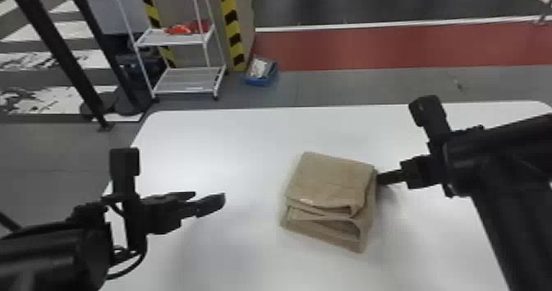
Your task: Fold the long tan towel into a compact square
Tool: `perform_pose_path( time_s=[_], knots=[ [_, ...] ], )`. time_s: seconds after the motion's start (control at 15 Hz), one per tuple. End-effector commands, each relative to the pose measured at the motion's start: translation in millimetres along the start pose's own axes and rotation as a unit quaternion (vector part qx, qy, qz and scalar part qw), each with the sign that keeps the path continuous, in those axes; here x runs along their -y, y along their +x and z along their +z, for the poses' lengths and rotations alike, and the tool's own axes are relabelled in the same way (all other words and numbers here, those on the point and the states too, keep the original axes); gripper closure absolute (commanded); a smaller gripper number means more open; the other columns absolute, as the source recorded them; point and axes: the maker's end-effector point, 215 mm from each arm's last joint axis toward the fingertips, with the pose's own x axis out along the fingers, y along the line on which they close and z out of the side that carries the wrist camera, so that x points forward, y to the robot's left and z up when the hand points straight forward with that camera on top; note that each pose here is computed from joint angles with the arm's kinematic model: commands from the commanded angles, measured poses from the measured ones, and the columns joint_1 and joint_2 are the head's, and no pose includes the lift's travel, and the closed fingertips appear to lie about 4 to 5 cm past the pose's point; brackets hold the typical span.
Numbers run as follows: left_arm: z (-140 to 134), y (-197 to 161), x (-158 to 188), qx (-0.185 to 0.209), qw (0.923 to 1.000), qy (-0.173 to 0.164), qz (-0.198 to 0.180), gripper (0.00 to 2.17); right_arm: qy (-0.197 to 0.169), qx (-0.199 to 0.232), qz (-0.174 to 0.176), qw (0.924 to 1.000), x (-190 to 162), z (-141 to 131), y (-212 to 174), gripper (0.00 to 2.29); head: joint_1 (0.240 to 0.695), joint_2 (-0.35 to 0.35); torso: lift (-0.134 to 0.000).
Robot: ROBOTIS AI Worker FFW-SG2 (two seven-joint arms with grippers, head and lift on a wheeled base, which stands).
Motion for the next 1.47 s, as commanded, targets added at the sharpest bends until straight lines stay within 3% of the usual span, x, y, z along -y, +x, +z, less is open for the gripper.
perform_pose_path(
  time_s=[0.0, 0.33, 0.73, 0.8, 0.87, 0.93, 1.0, 1.07, 1.2, 1.4],
  knots=[
    [0.8, 1.0, -1.4, 0.000, 1.0000, -0.001, 0.000, 0.08, -0.002, 0.008, 0.005, 1.0000, -6.9, 1.7, -2.9, 2.06, 0.695, 0.148, -0.125],
    [-1.4, 3.0, -0.6, -0.002, 1.0000, -0.001, -0.001, 0.08, -0.034, 0.058, 0.030, 0.9972, -26.7, 27.9, 1.2, 2.06, 0.695, 0.164, -0.125],
    [-3.6, 1.2, -5.3, -0.001, 1.0000, -0.004, 0.003, 0.08, -0.070, 0.072, 0.032, 0.9944, -33.9, 34.4, 5.5, 2.05, 0.695, 0.185, -0.125],
    [-2.9, -0.3, -7.3, 0.000, 1.0000, -0.005, 0.003, 0.08, -0.075, 0.076, 0.031, 0.9938, -35.6, 34.7, -2.8, 1.96, 0.695, 0.187, -0.125],
    [-1.7, -1.4, -9.1, 0.002, 1.0000, -0.004, 0.005, 0.08, -0.098, 0.078, 0.009, 0.9920, -30.4, 39.5, -14.8, 1.82, 0.695, 0.190, -0.125],
    [-2.2, -1.5, -10.1, 0.001, 1.0000, -0.004, 0.006, 0.08, -0.123, 0.085, -0.016, 0.9886, -25.9, 43.4, -27.4, 1.35, 0.695, 0.193, -0.125],
    [-0.9, -0.5, -9.7, 0.002, 1.0000, -0.003, 0.006, 0.08, -0.128, 0.101, -0.010, 0.9865, -32.4, 52.2, -40.8, 0.59, 0.695, 0.194, -0.125],
    [-1.8, 1.6, -7.5, 0.000, 1.0000, -0.003, 0.003, 0.08, -0.136, 0.114, -0.011, 0.9841, -37.0, 61.3, -51.7, 0.16, 0.695, 0.189, -0.125],
    [-2.1, 3.5, -4.1, -0.001, 1.0000, -0.001, 0.001, 0.08, -0.177, 0.110, -0.010, 0.9781, -57.0, 65.7, -62.3, 0.04, 0.695, 0.185, -0.125],
    [-2.6, 2.3, -6.2, 0.000, 1.0000, -0.003, 0.003, 0.08, -0.224, 0.064, 0.004, 0.9726, -96.0, 35.3, -47.2, 0.07, 0.695, 0.198, -0.125]
  ],
)
